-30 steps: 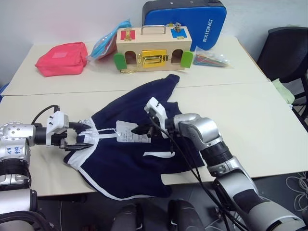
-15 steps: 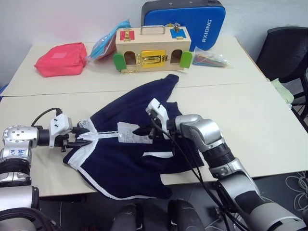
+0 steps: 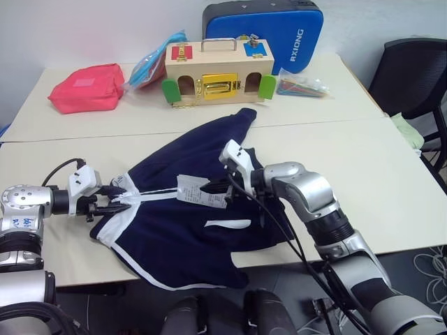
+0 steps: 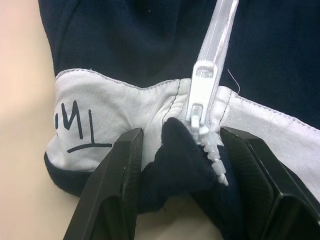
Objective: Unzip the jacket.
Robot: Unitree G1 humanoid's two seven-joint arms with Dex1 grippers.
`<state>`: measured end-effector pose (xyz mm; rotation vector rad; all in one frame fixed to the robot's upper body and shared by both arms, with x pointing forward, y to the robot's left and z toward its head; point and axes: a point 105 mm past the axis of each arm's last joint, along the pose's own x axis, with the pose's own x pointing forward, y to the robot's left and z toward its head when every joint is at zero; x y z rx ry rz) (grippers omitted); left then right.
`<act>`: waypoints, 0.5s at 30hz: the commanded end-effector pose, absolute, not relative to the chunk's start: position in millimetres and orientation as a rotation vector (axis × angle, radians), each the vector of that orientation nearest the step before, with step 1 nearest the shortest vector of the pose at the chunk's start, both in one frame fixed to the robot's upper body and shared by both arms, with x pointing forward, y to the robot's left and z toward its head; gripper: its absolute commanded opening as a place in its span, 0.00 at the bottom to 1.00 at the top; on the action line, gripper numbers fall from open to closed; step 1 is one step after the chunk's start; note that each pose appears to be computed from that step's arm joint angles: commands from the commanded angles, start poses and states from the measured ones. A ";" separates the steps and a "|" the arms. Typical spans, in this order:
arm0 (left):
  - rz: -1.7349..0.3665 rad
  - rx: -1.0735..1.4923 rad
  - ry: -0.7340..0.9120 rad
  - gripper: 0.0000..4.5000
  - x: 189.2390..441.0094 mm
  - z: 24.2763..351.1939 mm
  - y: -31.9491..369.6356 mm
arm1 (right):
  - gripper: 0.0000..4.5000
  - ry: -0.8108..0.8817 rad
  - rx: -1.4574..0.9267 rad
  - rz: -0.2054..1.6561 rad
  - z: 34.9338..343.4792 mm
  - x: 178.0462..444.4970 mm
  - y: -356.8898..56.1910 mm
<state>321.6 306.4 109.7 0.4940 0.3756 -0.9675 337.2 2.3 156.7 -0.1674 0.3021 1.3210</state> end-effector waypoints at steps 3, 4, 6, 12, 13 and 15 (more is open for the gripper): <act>-0.937 0.445 0.510 0.55 306.3 83.4 319.8 | 0.00 0.239 -0.188 1.280 166.2 349.0 -3.5; -0.939 0.445 0.510 0.55 305.7 83.1 319.8 | 0.00 0.241 -0.193 1.272 164.9 350.6 -6.5; -0.941 0.441 0.510 0.55 304.2 82.4 320.1 | 0.00 0.241 -0.201 1.247 164.5 355.5 -16.7; -0.944 0.430 0.493 0.55 301.8 81.1 318.1 | 0.00 0.209 -0.262 1.144 178.5 375.8 -57.7; -0.943 0.430 0.490 0.55 301.8 81.0 317.6 | 0.00 0.208 -0.275 1.125 180.6 378.4 -66.9; -0.943 0.429 0.488 0.55 301.8 80.8 316.9 | 0.00 0.207 -0.287 1.107 183.4 380.8 -78.2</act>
